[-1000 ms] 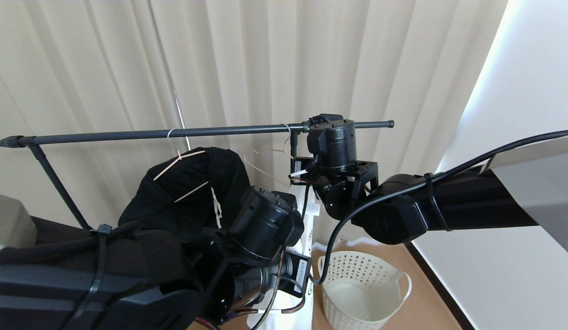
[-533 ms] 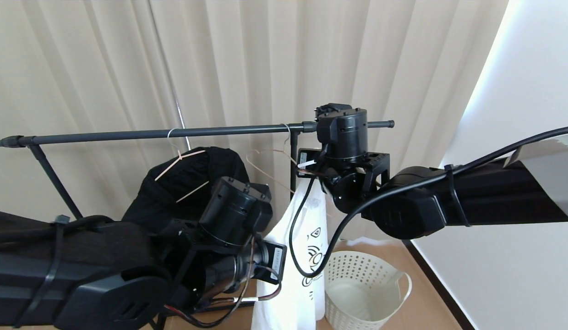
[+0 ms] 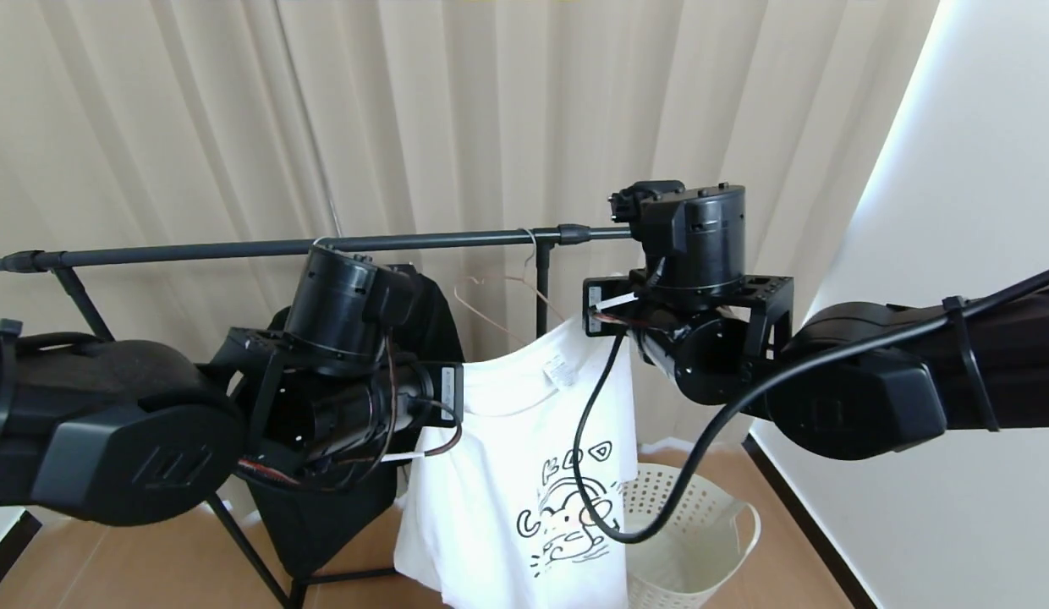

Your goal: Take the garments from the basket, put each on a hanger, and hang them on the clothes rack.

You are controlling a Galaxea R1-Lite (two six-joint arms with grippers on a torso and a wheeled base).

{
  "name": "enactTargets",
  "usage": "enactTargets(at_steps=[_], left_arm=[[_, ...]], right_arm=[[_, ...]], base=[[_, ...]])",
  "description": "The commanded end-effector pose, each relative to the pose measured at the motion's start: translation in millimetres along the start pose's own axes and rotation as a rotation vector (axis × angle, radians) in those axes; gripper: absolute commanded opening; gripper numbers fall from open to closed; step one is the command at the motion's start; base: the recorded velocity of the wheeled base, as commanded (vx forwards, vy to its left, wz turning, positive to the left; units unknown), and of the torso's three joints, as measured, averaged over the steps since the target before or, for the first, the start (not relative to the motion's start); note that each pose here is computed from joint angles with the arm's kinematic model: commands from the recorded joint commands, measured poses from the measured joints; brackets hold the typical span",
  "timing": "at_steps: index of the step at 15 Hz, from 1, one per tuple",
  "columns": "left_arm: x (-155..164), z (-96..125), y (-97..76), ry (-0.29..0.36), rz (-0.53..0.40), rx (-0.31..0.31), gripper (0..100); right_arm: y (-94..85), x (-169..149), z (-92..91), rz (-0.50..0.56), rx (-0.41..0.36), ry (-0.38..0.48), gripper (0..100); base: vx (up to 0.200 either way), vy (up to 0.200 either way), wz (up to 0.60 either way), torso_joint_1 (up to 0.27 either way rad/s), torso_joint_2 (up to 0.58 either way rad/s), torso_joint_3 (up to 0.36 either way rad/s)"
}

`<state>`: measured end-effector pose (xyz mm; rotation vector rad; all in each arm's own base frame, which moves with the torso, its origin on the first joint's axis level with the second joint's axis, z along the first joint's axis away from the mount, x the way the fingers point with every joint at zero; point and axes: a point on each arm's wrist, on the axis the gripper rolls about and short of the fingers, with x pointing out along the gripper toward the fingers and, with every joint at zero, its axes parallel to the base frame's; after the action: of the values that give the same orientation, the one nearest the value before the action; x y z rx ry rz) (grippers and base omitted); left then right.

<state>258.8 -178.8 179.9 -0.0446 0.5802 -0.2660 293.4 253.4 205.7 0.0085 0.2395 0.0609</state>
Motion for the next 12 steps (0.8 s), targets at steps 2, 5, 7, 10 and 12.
enactTargets(at_steps=[2, 5, 7, 10, 12], left_arm=[[11.0, 23.6, -4.9, -0.062, -0.004, 0.001, 0], [13.0, 40.3, -12.8, -0.110, -0.022, -0.002, 0], [10.7, 47.9, -15.1, -0.129, -0.029, -0.007, 0], [4.6, 67.8, -18.5, -0.182, -0.042, -0.022, 0], [3.7, 80.0, -21.6, -0.205, -0.028, -0.029, 0]], right_arm=[[-17.7, -23.1, -8.7, 0.001, -0.117, 0.065, 0], [-16.7, -24.9, -17.2, 0.004, -0.147, 0.094, 0], [-17.9, -25.7, -19.5, 0.002, -0.161, 0.102, 100], [-28.8, -36.3, -34.7, 0.067, -0.279, 0.159, 100], [-37.7, -47.8, -44.7, 0.178, -0.343, 0.201, 100]], base=[[0.000, 0.000, 0.00, 0.000, 0.00, 0.000], [0.000, 0.000, 0.00, 0.000, 0.00, 0.000], [0.000, 0.000, 0.00, 0.000, 0.00, 0.000], [0.000, 0.000, 0.00, 0.000, 0.00, 0.000], [0.000, 0.000, 0.00, 0.000, 0.00, 0.000]])
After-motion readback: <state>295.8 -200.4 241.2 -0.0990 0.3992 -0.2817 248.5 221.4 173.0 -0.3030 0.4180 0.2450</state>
